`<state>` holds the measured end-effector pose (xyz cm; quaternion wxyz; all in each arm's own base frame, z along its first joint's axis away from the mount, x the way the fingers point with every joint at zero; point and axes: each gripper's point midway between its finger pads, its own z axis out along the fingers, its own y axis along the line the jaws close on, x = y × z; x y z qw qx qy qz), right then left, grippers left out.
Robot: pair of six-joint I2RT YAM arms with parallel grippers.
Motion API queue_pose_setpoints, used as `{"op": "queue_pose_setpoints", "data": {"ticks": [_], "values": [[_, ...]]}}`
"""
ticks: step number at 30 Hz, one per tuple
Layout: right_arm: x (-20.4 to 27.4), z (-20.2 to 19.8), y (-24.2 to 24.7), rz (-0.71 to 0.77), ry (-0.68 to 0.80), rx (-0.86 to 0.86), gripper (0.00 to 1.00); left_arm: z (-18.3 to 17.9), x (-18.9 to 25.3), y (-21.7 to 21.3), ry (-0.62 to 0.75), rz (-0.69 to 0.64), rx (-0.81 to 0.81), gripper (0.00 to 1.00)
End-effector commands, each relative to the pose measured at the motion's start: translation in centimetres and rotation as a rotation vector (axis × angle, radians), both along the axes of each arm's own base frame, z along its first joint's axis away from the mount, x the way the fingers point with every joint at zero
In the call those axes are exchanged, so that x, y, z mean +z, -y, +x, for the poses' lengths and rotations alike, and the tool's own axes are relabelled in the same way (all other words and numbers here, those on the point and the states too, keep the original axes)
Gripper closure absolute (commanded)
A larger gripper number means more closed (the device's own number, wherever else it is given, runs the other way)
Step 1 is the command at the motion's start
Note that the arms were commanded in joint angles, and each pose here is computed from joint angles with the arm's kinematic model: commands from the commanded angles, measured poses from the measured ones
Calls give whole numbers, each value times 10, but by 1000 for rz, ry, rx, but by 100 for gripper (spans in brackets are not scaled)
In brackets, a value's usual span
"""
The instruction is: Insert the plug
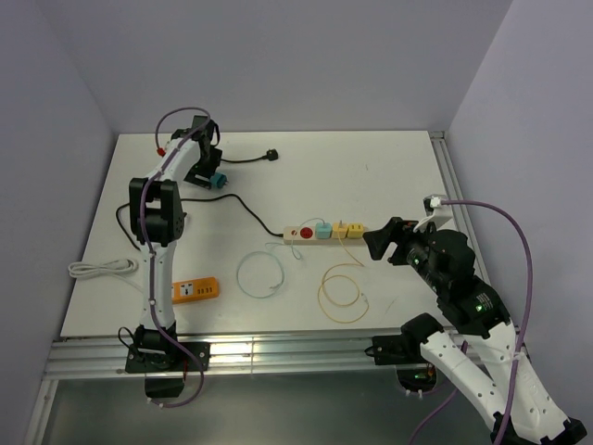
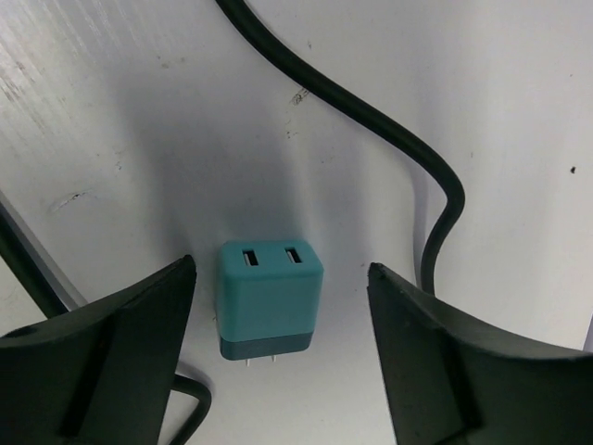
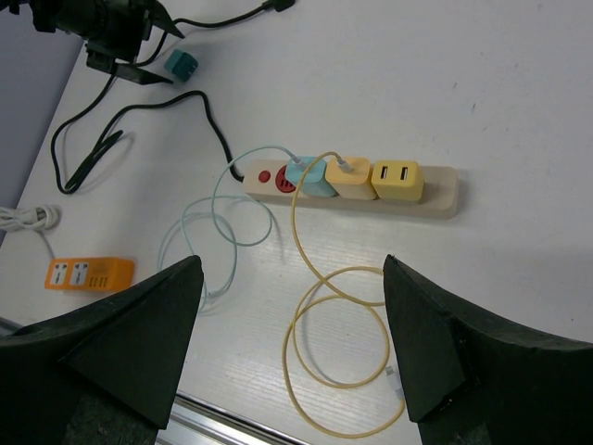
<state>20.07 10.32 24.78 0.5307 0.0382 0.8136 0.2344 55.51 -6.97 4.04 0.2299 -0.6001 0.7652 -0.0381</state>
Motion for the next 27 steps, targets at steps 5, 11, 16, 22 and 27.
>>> {"op": "queue_pose_setpoints", "data": {"ticks": [5,11,16,22,27], "values": [[10,6,4,5,50,-27,15,-5,-17,6,-12,-28,5,39],[9,7,3,10,46,-25,15,-10,-27,7,-11,-34,-20,68],[7,9,-1,12,30,-11,14,-13,-30,13,-8,-41,-102,100],[6,15,-27,38,-20,94,15,-7,43,48,195,27,-357,100],[7,23,-51,71,-2,200,11,-34,131,110,416,46,-572,100]]}}
